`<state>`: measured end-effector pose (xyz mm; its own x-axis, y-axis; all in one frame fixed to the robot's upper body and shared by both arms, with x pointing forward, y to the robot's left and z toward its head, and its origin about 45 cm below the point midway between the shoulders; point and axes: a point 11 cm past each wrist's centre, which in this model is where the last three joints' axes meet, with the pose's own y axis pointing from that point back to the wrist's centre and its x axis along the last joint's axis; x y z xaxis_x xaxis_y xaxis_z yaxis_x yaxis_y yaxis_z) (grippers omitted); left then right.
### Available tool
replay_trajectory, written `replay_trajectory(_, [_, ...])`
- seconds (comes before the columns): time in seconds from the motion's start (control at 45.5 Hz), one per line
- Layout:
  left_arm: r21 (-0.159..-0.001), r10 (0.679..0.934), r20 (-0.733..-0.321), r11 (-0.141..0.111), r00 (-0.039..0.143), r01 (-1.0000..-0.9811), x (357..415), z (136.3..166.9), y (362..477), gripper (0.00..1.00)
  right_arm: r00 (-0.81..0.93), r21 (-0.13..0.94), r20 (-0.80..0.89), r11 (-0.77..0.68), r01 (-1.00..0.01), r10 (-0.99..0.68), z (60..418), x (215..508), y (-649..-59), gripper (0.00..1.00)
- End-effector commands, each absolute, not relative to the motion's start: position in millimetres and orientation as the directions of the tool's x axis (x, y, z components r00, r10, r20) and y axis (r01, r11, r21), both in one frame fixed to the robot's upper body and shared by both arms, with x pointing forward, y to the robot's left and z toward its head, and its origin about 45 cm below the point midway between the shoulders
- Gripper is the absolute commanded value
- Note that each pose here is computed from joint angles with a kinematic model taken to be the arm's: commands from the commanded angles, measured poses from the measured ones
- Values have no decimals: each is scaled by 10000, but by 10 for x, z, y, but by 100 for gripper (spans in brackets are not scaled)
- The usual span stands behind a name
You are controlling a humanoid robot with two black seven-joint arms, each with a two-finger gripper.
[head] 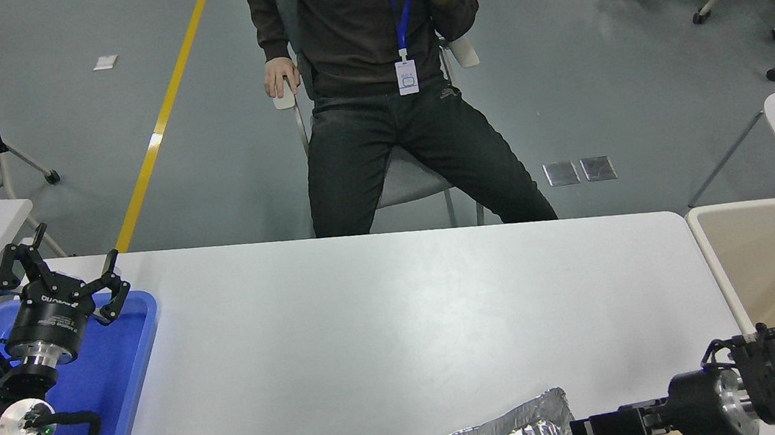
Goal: Clean the table surface
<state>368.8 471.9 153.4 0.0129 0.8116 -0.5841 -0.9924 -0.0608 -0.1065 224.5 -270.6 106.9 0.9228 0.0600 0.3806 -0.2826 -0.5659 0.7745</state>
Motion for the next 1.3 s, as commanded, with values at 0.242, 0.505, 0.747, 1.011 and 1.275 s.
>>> replay_trajectory(0.242, [-1057,8120,-5836,-610,122,-9925,3687,1531,4719,100,9135,7995,4030,-5073,-3217,558,880,2216,-2588,98])
replay_trajectory(0.505, [-1060,8127,-5825,-617,117,-9925,3686,1535,4726,100,9143,8153,4007,-4783,-3265,589,844,2204,-2613,98])
replay_trajectory(0.747, [-1070,8110,-5849,-610,132,-9924,3689,1533,4716,100,9142,8155,4015,-4758,-3293,553,773,2182,-2495,98])
replay_trajectory(1.011, [-1076,8119,-5837,-617,128,-9923,3686,1537,4726,100,9160,8204,3954,-4745,-3190,678,744,2148,-2490,78])
replay_trajectory(1.275, [-1076,8119,-5837,-616,129,-9923,3687,1537,4726,100,9258,8354,3664,-4708,-2836,925,613,2071,-2447,23])
